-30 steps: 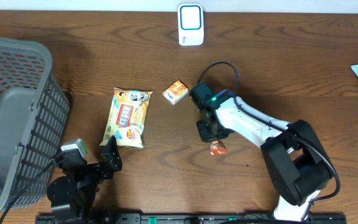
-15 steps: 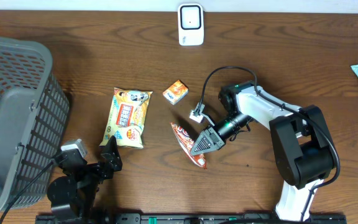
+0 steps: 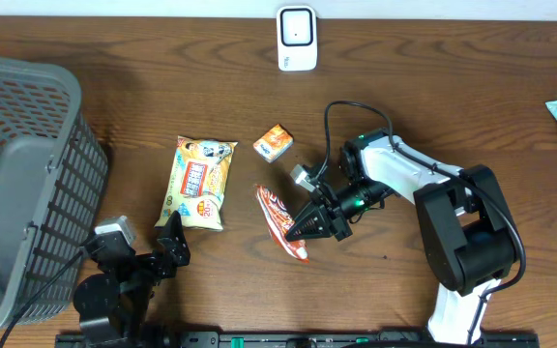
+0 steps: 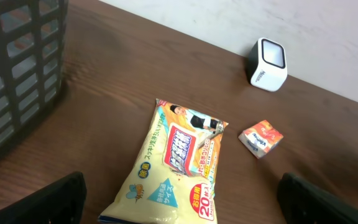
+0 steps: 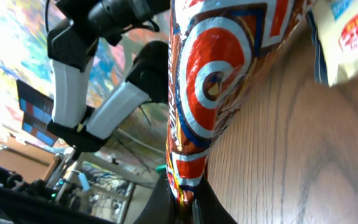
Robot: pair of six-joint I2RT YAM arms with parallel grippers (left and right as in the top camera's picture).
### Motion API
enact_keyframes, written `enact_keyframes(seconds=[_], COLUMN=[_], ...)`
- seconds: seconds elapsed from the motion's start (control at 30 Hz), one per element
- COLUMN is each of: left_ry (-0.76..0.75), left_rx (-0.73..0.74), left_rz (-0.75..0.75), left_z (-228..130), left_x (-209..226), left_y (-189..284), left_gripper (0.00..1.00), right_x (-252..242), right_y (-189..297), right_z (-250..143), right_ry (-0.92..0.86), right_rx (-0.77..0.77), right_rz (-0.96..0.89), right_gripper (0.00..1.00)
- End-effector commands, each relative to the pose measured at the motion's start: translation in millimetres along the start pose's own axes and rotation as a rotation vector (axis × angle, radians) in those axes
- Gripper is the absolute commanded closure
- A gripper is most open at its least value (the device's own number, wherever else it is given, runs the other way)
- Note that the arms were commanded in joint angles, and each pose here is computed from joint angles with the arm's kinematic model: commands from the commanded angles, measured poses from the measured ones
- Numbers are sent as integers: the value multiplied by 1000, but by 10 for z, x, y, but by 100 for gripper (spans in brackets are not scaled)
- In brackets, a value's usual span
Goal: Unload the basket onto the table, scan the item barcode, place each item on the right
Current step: 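Lift the TOP bar with the right gripper and rotate it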
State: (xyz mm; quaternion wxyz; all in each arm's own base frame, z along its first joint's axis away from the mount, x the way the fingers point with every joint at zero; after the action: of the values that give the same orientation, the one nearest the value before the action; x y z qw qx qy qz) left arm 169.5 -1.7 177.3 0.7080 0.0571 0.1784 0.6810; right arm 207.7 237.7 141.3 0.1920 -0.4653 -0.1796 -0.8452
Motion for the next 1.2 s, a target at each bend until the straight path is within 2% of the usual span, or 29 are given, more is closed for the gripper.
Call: enact_keyframes(seconds=[0.0, 0.17, 1.17], left_ry=[5, 5, 5], left_rx=[-3, -3, -3], left_rz=[-10, -10, -10], left_z=[0, 0, 0], left_x=[-12, -12, -12], left_y=[-1, -1, -1], left_gripper=[2, 2, 2], right_x=[67, 76, 106], right_y=[-77, -103, -130], right_z=[84, 78, 101], right_ry=[58, 121, 112], right_rx=[-58, -53, -71], right_rz=[47, 50, 66], right_gripper=[99, 99, 99])
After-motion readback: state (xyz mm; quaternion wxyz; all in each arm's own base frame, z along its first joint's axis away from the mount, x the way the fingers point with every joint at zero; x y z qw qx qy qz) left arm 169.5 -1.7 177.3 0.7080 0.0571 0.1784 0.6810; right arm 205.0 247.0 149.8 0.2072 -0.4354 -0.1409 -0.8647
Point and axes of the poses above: each gripper's point midway between its finger pads, its own y axis back along the fingers, its own x axis along the line the jaws close on, z = x × y, the point moved 4 cm from there along y, back along the fingers, and after that the axes turned 11 degrees about -y, right-handed, at the moved point
